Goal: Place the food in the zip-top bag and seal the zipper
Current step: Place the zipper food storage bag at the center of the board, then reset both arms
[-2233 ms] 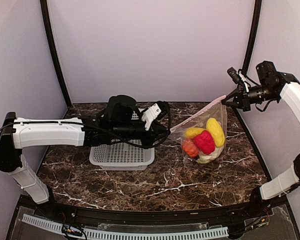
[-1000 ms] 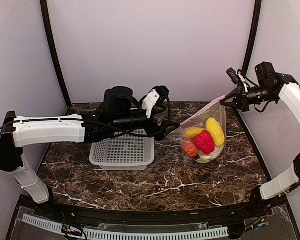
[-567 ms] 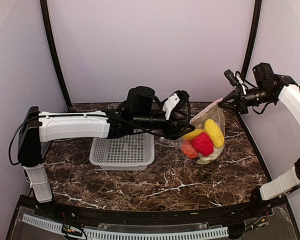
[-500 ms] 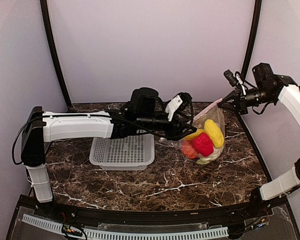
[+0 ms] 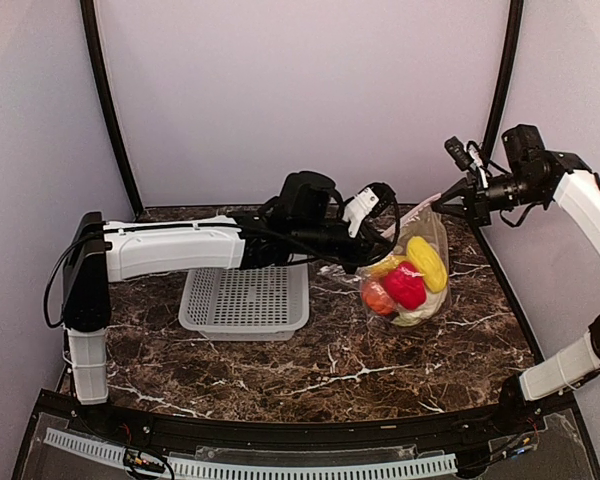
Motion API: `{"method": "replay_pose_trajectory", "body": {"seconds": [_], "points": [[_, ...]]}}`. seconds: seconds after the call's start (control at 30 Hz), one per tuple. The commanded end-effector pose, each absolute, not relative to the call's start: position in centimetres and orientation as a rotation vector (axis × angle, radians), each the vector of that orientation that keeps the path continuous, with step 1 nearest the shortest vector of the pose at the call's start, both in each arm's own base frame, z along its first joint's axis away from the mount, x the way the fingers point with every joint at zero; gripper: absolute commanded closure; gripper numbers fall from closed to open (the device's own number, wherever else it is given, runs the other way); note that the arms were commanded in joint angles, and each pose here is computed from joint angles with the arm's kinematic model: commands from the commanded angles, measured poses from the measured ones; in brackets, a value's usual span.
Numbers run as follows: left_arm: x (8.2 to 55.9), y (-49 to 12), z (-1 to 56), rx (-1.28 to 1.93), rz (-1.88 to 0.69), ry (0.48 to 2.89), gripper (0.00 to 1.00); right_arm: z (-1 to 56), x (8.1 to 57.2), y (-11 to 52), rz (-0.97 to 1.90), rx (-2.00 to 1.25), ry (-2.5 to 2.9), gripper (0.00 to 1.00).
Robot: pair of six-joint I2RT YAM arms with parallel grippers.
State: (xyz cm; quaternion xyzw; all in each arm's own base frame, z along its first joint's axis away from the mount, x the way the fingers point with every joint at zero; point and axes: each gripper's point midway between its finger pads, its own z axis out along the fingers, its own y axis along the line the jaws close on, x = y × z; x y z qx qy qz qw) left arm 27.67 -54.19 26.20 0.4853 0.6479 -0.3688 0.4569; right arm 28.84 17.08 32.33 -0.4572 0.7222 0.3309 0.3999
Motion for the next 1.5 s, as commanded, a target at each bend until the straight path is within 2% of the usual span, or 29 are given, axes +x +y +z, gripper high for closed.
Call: {"method": "replay_pose_trajectory", "body": {"seconds": [0.0,0.17,0.3,0.43,0.5,0.53,0.57,0.6,0.63,0.7,0.73,0.77,0.83,0.87,0.9,0.93,1.07,1.27,1.33,1.47], "points": [[30.7,-54.3,27.0,1.143,-0.792,1.588,0.96,35.1,31.5,18.0,0.819,-1.136,1.704,1.00],[34.4,-54.4,30.9,1.032,-0.720,1.514,0.99,38.9,33.8,18.5,0.794,-1.134,1.596,1.00],[35.2,-54.5,34.7,0.989,-0.687,1.428,0.99,40.7,33.0,18.8,0.796,-1.157,1.514,1.00],[34.3,-54.6,35.5,1.050,-0.703,1.408,0.99,39.0,30.8,18.5,0.771,-1.195,1.500,1.00],[33.0,-54.8,33.6,1.140,-0.738,1.437,0.96,37.1,29.2,18.1,0.743,-1.209,1.518,1.00],[32.4,-54.8,32.2,1.192,-0.752,1.462,0.87,35.9,28.5,17.9,0.734,-1.211,1.538,1.00],[31.2,-55.1,31.4,1.250,-0.809,1.460,0.82,34.9,27.5,17.6,0.723,-1.212,1.550,0.95],[30.0,-55.1,29.9,1.307,-0.867,1.494,0.70,33.9,26.6,17.4,0.718,-1.213,1.560,0.87],[29.2,-55.0,29.4,1.330,-0.903,1.511,0.64,33.1,25.6,17.2,0.714,-1.210,1.572,0.79],[27.0,-54.5,28.4,1.387,-1.001,1.553,0.39,32.4,23.8,16.7,0.696,-1.213,1.592,0.65],[25.9,-54.1,27.5,1.424,-1.030,1.573,0.14,32.4,23.4,16.5,0.690,-1.210,1.610,0.59],[24.5,-53.4,28.2,1.445,-1.033,1.567,0.04,32.9,23.3,16.2,0.671,-1.196,1.626,0.53],[23.1,-52.1,29.8,1.454,-0.966,1.537,0.01,34.2,23.5,15.9,0.662,-1.151,1.640,0.39],[22.6,-51.1,32.1,1.435,-0.927,1.493,0.01,35.0,23.5,15.9,0.676,-1.115,1.648,0.26],[22.4,-50.5,32.2,1.433,-0.913,1.499,0.01,35.8,23.9,15.9,0.686,-1.073,1.654,0.04],[22.2,-49.3,34.4,1.394,-0.888,1.473,0.01,36.6,24.4,15.8,0.698,-1.022,1.660,0.02],[24.5,-44.6,36.9,1.202,-0.667,1.525,0.01,38.0,27.4,15.1,0.669,-0.859,1.693,0.01],[30.6,-34.3,36.2,0.861,-0.268,1.716,0.01,38.0,32.9,11.9,0.475,-0.587,1.774,0.01],[31.4,-31.3,35.0,0.820,-0.183,1.775,0.01,38.7,33.7,10.9,0.418,-0.515,1.755,0.01],[31.7,-27.4,34.6,0.773,-0.065,1.743,0.01,38.6,34.9,10.0,0.374,-0.448,1.758,0.01]]}}
